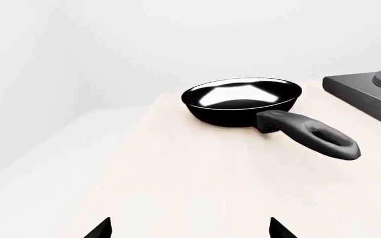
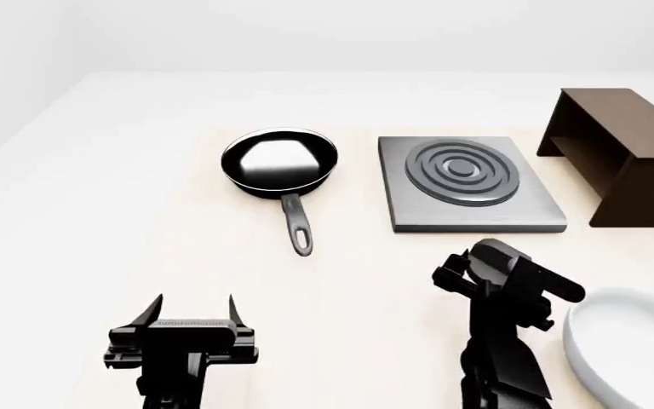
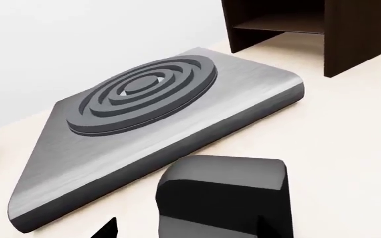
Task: Turn on the stove.
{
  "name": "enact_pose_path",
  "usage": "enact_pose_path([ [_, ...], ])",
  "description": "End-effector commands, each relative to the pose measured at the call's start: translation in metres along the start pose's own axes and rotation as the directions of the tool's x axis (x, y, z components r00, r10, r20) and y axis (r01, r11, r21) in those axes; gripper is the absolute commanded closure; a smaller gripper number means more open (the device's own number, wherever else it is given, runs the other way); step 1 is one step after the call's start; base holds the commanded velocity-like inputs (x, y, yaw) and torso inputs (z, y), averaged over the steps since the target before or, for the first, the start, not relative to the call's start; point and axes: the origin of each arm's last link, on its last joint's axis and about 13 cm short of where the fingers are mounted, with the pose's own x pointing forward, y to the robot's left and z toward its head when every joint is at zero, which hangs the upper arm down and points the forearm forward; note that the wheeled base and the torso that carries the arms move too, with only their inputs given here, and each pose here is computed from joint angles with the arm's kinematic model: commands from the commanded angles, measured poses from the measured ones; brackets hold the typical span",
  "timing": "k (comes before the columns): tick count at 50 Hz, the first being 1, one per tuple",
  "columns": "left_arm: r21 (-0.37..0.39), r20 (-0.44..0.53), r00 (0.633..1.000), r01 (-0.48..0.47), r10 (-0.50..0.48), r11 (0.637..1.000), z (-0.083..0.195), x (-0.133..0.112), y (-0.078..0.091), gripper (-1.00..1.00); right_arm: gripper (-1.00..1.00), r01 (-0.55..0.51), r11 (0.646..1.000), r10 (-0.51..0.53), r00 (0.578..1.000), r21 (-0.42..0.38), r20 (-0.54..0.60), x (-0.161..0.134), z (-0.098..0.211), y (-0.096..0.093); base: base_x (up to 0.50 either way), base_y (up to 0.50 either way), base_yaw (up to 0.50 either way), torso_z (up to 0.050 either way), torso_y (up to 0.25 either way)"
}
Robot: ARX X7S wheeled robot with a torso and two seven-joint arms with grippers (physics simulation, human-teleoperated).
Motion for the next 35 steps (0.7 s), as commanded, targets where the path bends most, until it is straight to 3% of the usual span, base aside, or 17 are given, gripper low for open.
enact_pose_path([
  [1,-0.026,0.021,0.999,0.032,-0.031,0.999,0.002,0.000,-0.002,-1.00,-1.00,-0.015,1.000,0.015,1.000,0.007,-0.007,0.000,-0.003,0.003,0.00,0.00,0.00,0.000,0.000],
  [7,-0.026,0.021,0.999,0.032,-0.031,0.999,0.002,0.000,-0.002,-1.00,-1.00,-0.017,1.000,0.017,1.000,0.009,-0.006,0.000,-0.003,0.003,0.00,0.00,0.00,0.000,0.000],
  [8,-0.026,0.021,0.999,0.032,-0.032,0.999,0.000,-0.008,0.010,-1.00,-1.00,-0.016,1.000,0.016,1.000,0.008,-0.006,0.000,-0.003,0.003,0.00,0.00,0.00,0.000,0.000],
  [35,-0.025,0.021,0.999,0.032,-0.031,0.999,0.000,-0.009,0.010,-1.00,-1.00,-0.059,0.998,0.059,0.998,-0.019,0.008,-0.004,-0.003,0.005,0.00,0.00,0.00,0.000,0.000],
])
